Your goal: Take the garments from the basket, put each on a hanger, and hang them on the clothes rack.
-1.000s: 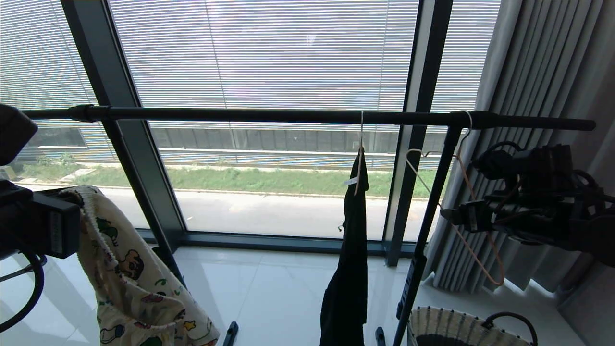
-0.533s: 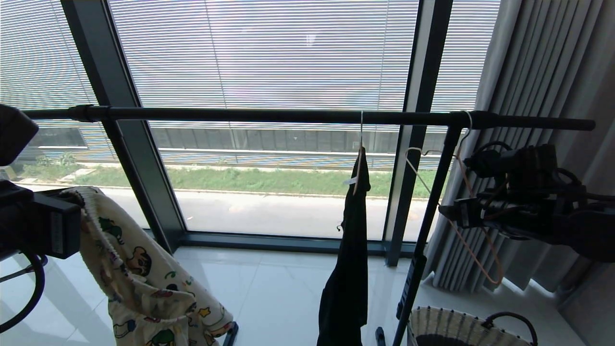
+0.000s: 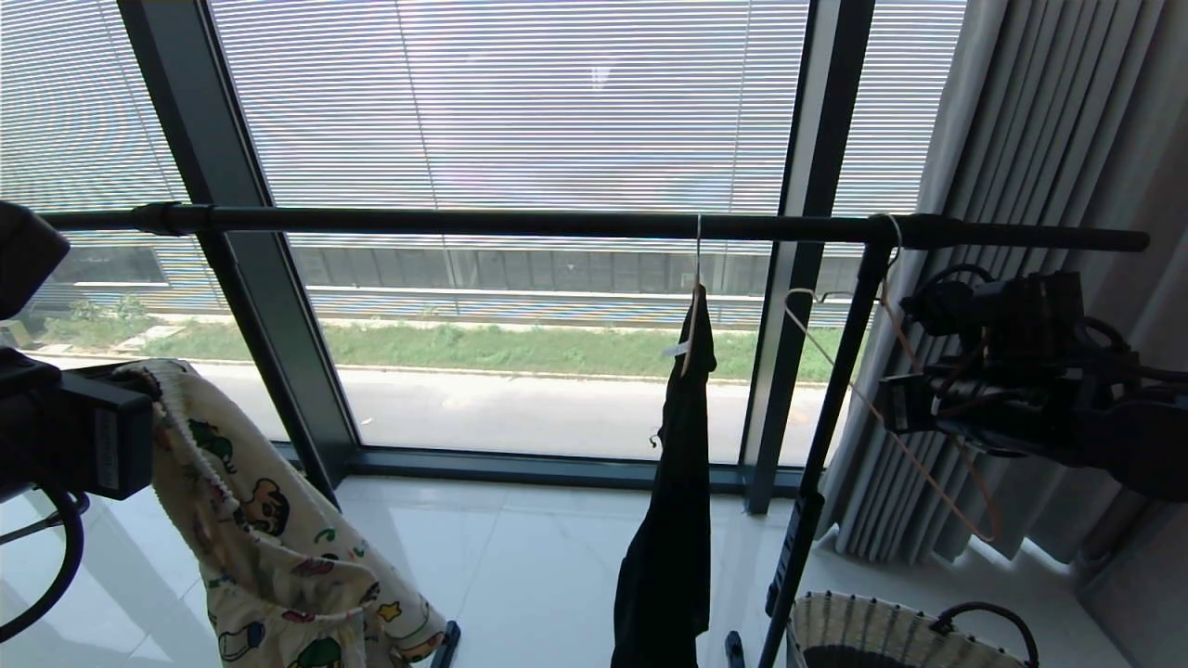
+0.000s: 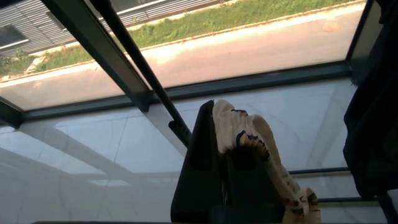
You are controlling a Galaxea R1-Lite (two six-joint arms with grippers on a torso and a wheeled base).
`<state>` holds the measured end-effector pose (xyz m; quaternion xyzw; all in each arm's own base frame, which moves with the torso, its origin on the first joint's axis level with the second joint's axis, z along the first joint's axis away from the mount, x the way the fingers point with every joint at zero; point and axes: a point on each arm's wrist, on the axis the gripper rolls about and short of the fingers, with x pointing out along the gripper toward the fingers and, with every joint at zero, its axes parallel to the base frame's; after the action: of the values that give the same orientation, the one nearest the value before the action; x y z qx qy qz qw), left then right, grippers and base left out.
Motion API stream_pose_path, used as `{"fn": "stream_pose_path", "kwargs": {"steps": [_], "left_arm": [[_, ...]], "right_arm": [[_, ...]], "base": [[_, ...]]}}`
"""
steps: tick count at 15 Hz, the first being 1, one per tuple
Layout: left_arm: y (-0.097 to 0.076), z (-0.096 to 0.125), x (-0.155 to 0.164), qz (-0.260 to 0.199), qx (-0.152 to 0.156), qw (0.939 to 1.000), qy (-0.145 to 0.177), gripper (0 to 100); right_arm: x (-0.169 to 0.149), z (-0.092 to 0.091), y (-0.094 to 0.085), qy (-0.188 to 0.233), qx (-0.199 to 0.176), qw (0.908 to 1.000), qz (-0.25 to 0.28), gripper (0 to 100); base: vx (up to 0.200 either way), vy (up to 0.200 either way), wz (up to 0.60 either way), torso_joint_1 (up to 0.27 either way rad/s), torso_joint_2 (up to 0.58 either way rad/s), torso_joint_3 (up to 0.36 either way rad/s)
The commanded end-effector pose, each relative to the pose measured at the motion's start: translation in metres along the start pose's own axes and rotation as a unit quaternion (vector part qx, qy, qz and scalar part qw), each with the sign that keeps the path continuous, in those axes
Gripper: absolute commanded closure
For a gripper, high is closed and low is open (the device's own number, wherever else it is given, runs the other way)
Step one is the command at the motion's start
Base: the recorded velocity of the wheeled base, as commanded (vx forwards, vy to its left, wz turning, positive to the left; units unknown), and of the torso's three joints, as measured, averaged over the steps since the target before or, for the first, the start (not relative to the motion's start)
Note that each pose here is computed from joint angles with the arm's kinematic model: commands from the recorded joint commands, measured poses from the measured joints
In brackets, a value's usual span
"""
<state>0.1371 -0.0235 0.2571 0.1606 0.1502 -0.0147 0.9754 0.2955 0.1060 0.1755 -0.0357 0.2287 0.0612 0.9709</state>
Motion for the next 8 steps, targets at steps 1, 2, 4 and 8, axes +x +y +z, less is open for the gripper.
{"fn": "stream_pose_path", "kwargs": {"steps": [1, 2, 4, 8], "left_arm": [[0.0, 0.0, 0.0, 0.0, -0.001, 1.0, -0.001, 100], [0.0, 0.0, -0.001, 0.001, -0.001, 1.0, -0.001, 100], [0.001, 0.0, -0.003, 0.001, -0.001, 1.0, -0.004, 100], [0.0, -0.008, -0.01, 0.002, 0.001, 1.0, -0.005, 100]], "right_arm": [[-0.008, 0.005, -0.001, -0.012, 0.003, 0.9999, 0.001, 100], [-0.014, 0.008, -0.002, -0.021, 0.006, 0.9998, 0.0, 100], [-0.03, 0.015, -0.005, -0.044, 0.016, 0.9989, 0.002, 100], [-0.044, 0.013, -0.008, -0.09, 0.022, 0.9957, 0.004, 100]], "base": [[0.0, 0.0, 0.0, 0.0, 0.0, 0.0], [0.0, 0.0, 0.0, 0.0, 0.0, 0.0], [0.0, 0.0, 0.0, 0.0, 0.0, 0.0], [0.0, 0.0, 0.0, 0.0, 0.0, 0.0]]}}
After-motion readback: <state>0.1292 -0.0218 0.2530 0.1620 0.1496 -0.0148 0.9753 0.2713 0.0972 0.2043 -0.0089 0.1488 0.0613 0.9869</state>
